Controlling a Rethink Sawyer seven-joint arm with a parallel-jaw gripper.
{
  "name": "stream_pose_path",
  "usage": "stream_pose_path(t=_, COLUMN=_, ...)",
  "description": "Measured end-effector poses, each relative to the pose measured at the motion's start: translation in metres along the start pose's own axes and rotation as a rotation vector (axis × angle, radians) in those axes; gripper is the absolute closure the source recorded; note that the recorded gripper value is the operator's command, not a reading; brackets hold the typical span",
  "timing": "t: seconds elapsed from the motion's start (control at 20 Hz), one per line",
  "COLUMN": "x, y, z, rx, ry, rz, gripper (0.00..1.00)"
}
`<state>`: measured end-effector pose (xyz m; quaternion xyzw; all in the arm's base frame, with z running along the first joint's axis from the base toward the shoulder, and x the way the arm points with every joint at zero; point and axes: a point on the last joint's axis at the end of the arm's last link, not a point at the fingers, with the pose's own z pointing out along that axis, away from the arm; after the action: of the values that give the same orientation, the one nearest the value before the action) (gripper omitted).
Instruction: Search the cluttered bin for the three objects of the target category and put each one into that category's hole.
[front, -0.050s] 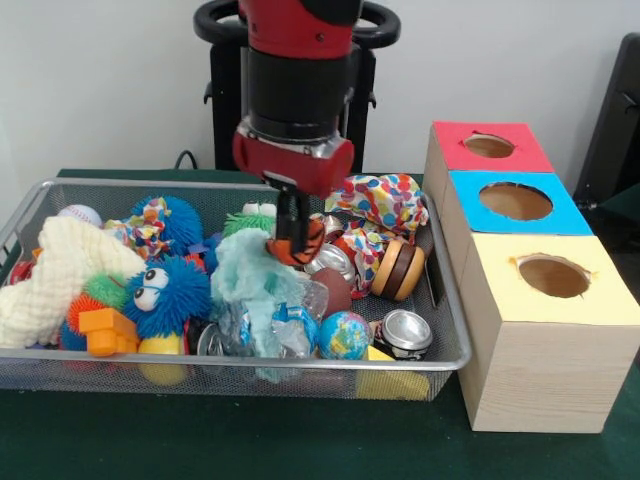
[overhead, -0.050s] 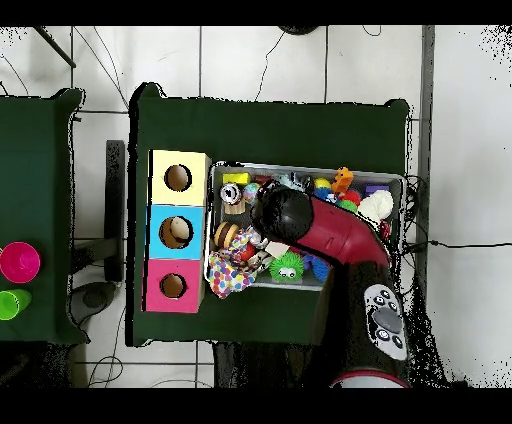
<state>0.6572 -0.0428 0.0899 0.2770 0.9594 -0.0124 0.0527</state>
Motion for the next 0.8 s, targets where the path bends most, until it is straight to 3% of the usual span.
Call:
stream_pose_path(t=0.35, x=-0.012, y=0.001, z=-0.029, rx=-0.011, ry=-0.038, rz=-0.001, gripper=1.00)
stream_pose_path(t=0.8, x=-0.006, y=0.025, z=-0.067, rx=-0.024, ry=-0.039, rz=-0.037, gripper=1.00)
